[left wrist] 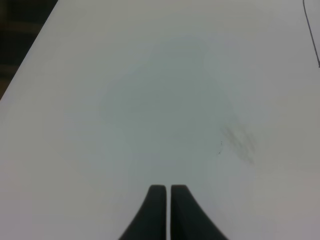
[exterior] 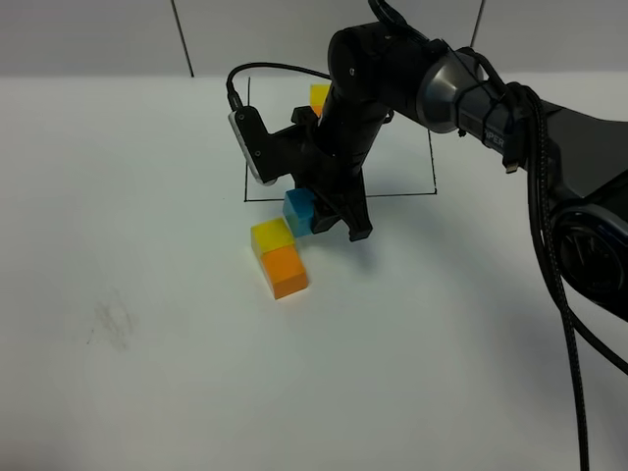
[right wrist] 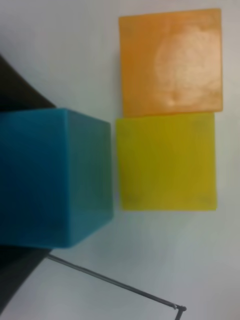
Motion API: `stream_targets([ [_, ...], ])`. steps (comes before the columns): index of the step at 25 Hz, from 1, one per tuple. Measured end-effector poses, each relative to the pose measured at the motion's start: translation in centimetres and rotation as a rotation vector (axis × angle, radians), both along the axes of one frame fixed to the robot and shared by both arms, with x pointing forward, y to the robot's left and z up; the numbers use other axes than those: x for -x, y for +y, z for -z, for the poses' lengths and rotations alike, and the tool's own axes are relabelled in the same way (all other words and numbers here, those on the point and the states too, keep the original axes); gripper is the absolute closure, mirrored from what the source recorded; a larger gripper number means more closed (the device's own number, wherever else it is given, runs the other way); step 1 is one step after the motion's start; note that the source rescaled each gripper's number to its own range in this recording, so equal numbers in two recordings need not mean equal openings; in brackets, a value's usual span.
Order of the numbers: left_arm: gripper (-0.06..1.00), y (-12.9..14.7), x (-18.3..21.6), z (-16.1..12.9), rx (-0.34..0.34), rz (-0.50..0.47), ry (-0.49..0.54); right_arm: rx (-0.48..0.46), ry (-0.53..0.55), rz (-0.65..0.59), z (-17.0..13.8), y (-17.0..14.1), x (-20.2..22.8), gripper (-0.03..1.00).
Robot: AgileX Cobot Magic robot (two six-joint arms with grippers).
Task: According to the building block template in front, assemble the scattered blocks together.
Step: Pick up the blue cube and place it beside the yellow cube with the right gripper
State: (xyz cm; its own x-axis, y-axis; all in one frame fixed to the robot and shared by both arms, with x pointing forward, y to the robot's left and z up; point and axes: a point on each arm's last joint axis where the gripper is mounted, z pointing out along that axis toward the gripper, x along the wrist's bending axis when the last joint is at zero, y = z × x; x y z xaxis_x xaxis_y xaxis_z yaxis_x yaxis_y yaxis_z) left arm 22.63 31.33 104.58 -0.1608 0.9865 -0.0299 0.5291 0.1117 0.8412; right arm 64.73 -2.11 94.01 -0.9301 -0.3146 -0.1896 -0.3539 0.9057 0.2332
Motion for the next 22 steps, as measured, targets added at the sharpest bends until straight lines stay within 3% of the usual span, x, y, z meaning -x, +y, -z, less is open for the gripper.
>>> stream_targets([
  [22, 0.94, 0.0, 0.0, 0.0, -0.001, 0.000, 0.000, 0.015, 0.029, -0.002, 1.4, 0.1, -0.1, 0.43],
])
